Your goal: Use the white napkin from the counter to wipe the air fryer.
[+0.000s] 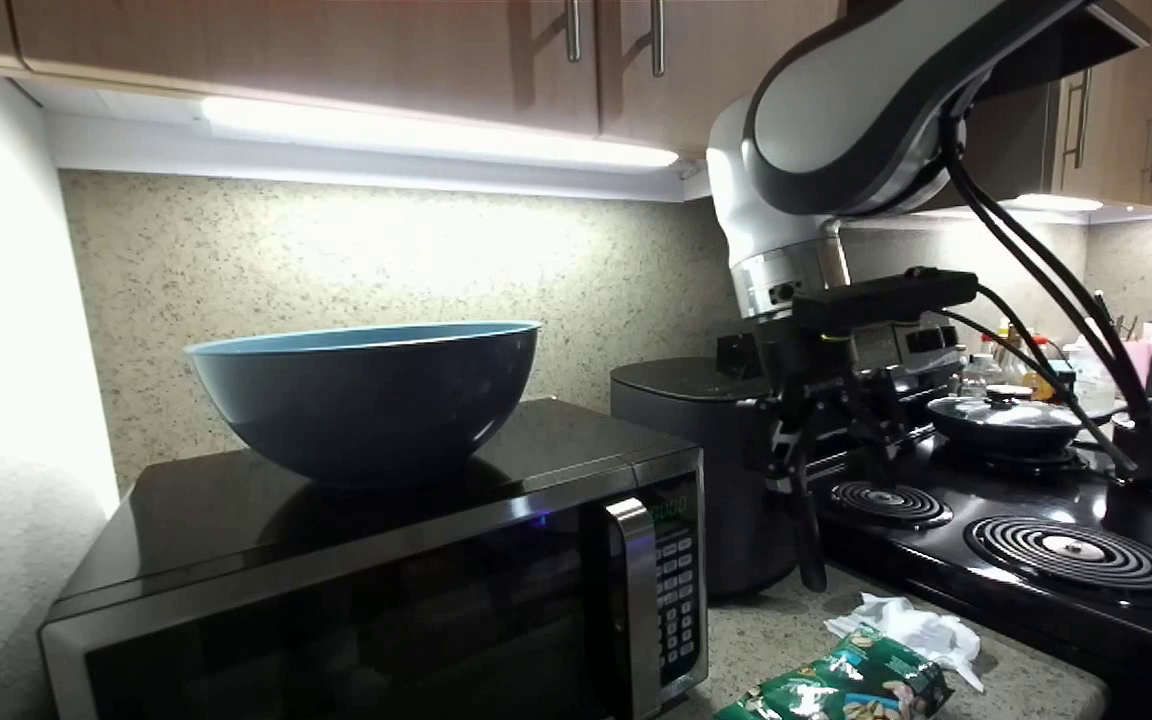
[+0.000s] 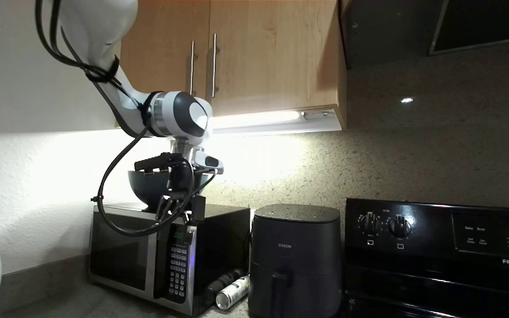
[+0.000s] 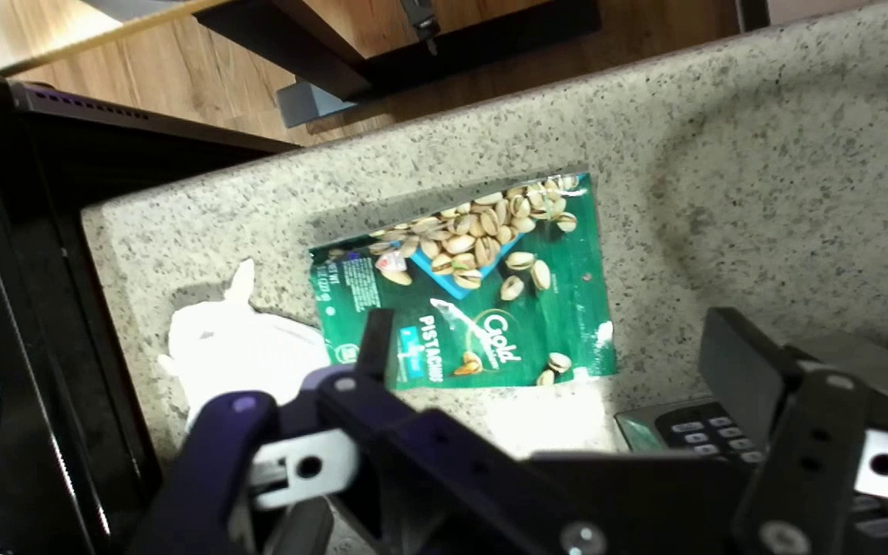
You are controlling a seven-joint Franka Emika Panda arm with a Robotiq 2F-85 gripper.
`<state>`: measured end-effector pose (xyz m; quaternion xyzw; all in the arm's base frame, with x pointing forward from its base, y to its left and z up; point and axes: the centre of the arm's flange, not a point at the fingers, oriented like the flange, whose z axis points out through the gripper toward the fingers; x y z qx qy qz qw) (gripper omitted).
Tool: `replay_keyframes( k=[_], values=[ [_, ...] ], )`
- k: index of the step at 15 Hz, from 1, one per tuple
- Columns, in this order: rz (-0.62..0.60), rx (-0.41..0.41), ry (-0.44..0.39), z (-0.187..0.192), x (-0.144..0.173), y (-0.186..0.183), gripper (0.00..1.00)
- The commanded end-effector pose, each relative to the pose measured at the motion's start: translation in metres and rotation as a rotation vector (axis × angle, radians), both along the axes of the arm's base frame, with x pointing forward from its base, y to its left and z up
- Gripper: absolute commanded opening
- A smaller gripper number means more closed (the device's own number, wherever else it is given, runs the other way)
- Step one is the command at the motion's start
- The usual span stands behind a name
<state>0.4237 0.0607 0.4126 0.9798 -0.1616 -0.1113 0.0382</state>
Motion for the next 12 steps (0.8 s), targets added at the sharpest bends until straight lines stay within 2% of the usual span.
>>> replay_keyframes(
  k=[1,4,5,7,12],
  values=[
    [-0.125,0.0,0.029,-0.007,-0.02,-0.057,1.0],
    [-0.243,0.014,0.049,-0.013,-0.033,-0.1,1.0],
    [-0.191,0.027,0.04,-0.016,-0.015,-0.083,1.0],
    [-0.211,0.033,0.042,-0.017,-0.016,-0.093,1.0],
    [-0.188,0.029,0.041,-0.016,-0.015,-0.083,1.0]
  ],
)
